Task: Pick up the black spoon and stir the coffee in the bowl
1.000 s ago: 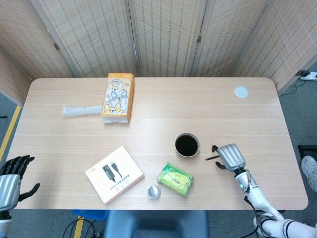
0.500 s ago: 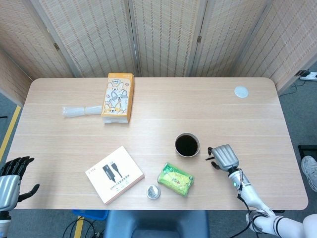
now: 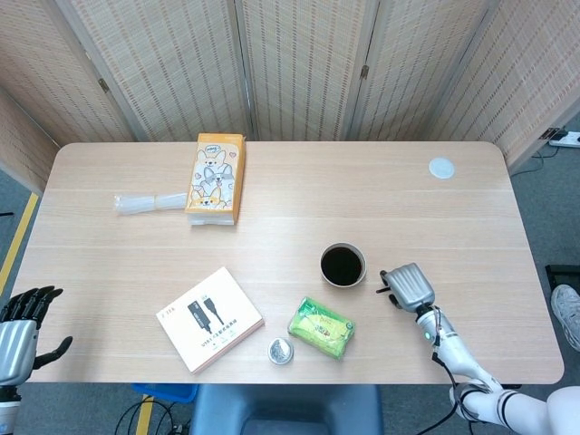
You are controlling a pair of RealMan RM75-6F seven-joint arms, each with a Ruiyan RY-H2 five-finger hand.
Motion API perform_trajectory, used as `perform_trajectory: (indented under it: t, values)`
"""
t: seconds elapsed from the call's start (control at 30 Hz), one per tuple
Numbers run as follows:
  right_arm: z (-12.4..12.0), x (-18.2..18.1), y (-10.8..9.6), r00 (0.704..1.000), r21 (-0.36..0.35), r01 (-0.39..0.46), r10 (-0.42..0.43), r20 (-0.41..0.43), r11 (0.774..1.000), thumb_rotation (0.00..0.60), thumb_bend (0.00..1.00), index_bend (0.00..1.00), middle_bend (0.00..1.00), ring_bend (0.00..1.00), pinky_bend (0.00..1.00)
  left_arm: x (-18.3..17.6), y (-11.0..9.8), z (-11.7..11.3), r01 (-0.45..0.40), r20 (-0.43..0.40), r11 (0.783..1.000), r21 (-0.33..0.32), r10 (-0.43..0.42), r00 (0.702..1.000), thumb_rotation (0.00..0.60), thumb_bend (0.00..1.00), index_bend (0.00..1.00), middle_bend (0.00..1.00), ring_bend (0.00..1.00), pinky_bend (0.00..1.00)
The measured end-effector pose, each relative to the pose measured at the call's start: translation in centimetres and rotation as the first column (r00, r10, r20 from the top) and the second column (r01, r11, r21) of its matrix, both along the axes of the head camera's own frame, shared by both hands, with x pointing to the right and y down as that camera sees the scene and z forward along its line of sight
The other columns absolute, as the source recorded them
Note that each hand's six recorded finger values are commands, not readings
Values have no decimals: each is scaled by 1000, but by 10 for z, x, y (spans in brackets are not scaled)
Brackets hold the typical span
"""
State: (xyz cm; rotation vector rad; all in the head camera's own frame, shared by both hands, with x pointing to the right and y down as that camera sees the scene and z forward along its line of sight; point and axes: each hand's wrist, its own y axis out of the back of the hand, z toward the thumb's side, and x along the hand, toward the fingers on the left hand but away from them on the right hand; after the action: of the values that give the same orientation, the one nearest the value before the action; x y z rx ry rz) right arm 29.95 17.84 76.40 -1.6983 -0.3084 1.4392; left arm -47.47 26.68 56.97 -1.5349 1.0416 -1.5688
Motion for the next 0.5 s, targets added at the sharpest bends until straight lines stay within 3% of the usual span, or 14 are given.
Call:
perform_trajectory:
  t: [0.27,0.5]
  values:
    - [5,-5,1,988,34,133,-129,-86,991,600,256,504,981,1000,1000,-2,2,0,6,0,1000,-1,-6,1000,600,256,207,190,150,171]
    - [8,-10,3,981,54,171,-165,-105,984,600,258,509,981,1000,1000,-5,2,0,10,-1,1000,1,-10,1000,600,256,207,190,150,171]
